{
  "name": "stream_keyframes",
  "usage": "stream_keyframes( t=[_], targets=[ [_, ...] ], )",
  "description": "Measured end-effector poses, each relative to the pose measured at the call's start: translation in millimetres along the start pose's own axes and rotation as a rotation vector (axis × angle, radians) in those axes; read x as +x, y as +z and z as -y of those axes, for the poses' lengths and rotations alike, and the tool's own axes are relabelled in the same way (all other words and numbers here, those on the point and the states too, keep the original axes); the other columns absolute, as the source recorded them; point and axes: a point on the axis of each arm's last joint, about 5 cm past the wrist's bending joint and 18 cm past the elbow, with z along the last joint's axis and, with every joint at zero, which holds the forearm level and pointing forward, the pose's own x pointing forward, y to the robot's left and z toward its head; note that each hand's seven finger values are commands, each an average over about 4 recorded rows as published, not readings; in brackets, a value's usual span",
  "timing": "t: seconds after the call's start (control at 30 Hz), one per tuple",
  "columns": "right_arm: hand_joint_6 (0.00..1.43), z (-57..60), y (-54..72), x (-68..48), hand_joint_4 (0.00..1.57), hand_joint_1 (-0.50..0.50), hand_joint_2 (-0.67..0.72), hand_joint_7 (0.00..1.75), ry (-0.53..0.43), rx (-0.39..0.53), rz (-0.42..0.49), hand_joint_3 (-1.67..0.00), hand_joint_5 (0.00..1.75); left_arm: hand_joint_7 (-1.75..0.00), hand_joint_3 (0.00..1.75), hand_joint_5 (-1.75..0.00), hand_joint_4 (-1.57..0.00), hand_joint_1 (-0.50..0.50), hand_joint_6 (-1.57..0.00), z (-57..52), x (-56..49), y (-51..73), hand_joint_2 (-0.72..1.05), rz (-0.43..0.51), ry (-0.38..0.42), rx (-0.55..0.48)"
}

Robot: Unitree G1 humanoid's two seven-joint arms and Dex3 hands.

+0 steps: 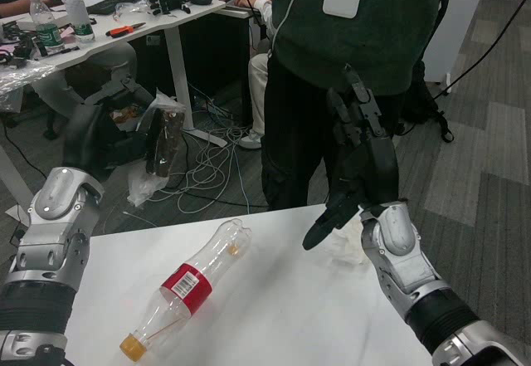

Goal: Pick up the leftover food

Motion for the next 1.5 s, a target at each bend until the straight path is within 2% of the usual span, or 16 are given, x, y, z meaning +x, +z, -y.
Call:
stream_keyframes(
  t=[0.1, 0.33, 1.5],
  targets=[
    [0.0, 0.4, 1.0, 2.3, 0.0, -0.42, 0.66, 0.0, 0.007, -0.006, 0.004, 0.0, 0.0, -1.57, 1.22, -1.75, -1.57, -0.5, -1.13, 1.0, 1.2, -1.5, 0.6, -0.001, -0.001, -0.003],
    [0.0, 0.2, 1.5, 4.1, 0.0, -0.42, 0.66, 0.0, 0.009, -0.007, 0.006, 0.0, 0.0, -1.61, 1.22, -1.75, -1.57, -0.5, -1.13, 4.0, 4.7, -1.3, 0.6, 0.006, -0.004, -0.003],
    [0.0, -4.0, 3.7, 5.5, 0.0, -0.42, 0.66, 0.0, 0.02, 0.009, 0.023, 0.0, 0.0, -1.61, 1.22, -1.75, -1.57, -0.5, -1.15, 4.4, 1.7, -2.6, 0.6, 0.022, 0.003, -0.021]
  ],
)
